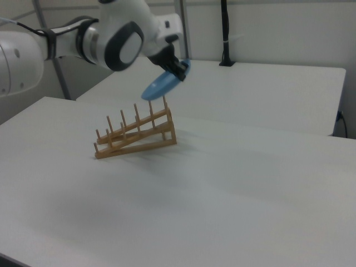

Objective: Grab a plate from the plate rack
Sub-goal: 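Lift the blue plate up out of the rack slots, then carry the plate away from the rack and lower it onto the table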

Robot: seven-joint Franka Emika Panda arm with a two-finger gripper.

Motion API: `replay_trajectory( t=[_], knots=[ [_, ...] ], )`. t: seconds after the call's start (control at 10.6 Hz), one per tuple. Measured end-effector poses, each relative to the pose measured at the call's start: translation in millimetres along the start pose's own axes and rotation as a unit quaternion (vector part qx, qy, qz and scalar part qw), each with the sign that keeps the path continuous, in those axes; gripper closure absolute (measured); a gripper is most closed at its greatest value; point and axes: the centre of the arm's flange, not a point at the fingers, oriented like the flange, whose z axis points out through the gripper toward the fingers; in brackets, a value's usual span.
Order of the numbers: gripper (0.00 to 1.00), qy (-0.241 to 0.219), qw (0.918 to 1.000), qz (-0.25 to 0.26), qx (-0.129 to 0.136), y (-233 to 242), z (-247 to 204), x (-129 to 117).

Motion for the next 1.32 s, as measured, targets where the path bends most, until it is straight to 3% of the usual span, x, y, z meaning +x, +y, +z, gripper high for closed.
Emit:
replay_trajectory(
  t=[0.38, 0.66, 1.32],
  knots=[
    [0.93, -0.073, 0.9966, 0.018, 0.033, 91.6, 53.7, -50.0],
    [0.93, -0.128, 0.9871, 0.045, 0.085, 148.3, 77.5, -89.1],
    [0.93, -0.195, 0.9751, 0.023, 0.103, 171.3, 164.6, -153.0]
  ],
)
